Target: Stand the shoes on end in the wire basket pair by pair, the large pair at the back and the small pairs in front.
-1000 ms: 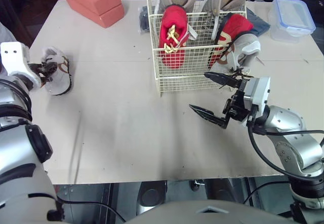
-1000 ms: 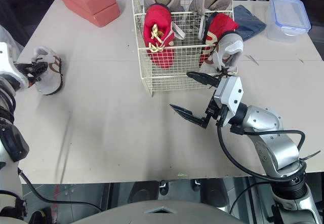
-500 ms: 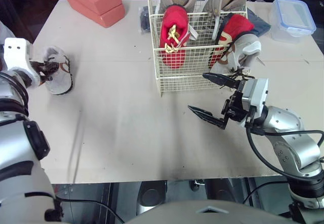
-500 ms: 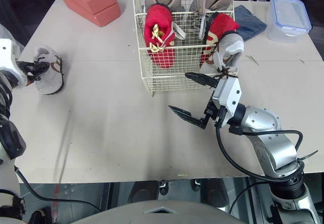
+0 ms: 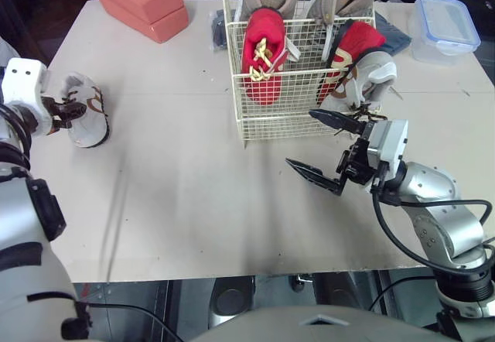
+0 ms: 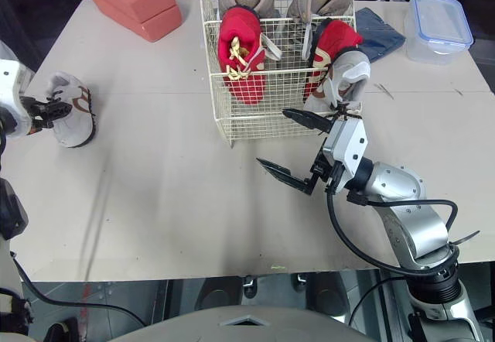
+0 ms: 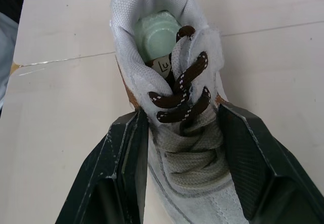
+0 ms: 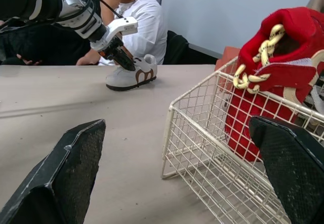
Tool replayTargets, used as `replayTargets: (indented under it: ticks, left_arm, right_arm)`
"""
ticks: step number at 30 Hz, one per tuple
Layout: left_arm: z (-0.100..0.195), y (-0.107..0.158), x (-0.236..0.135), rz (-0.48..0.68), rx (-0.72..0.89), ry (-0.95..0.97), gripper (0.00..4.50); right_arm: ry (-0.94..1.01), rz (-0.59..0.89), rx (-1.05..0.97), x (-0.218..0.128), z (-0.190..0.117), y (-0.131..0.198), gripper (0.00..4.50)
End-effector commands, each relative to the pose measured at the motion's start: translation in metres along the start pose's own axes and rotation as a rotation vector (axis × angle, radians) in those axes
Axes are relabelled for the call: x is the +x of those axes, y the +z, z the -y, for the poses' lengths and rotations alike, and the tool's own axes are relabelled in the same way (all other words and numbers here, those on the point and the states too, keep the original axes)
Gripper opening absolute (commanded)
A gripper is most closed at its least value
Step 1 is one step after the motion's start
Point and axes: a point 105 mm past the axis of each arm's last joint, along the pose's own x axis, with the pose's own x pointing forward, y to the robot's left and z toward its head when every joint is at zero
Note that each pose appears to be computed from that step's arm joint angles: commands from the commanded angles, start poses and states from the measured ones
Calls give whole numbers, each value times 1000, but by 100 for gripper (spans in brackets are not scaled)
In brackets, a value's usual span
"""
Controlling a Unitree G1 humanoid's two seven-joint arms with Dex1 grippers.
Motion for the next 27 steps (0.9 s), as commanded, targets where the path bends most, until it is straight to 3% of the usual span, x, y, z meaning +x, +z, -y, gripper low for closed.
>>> replayTargets:
  ticks: [1, 7, 18, 22, 27]
  left_arm:
    - [-10, 3, -7, -4, -8, 35, 218]
    - [-11, 5, -6, 0, 4, 62, 2]
    - [-19, 33, -23, 115, 59, 31, 2]
    - [-23, 62, -37, 294, 52, 18, 2]
    - [-11, 106, -64, 653, 77, -38, 2]
  right_arm:
    - [3, 35, -29, 1, -2, 8, 450]
    - [6, 34, -37, 0, -2, 7, 450]
    - [-5, 37, -34, -3, 0, 9, 450]
    - [4, 46, -25, -4, 1, 10, 450]
    - [13, 42, -20, -7, 4, 11, 450]
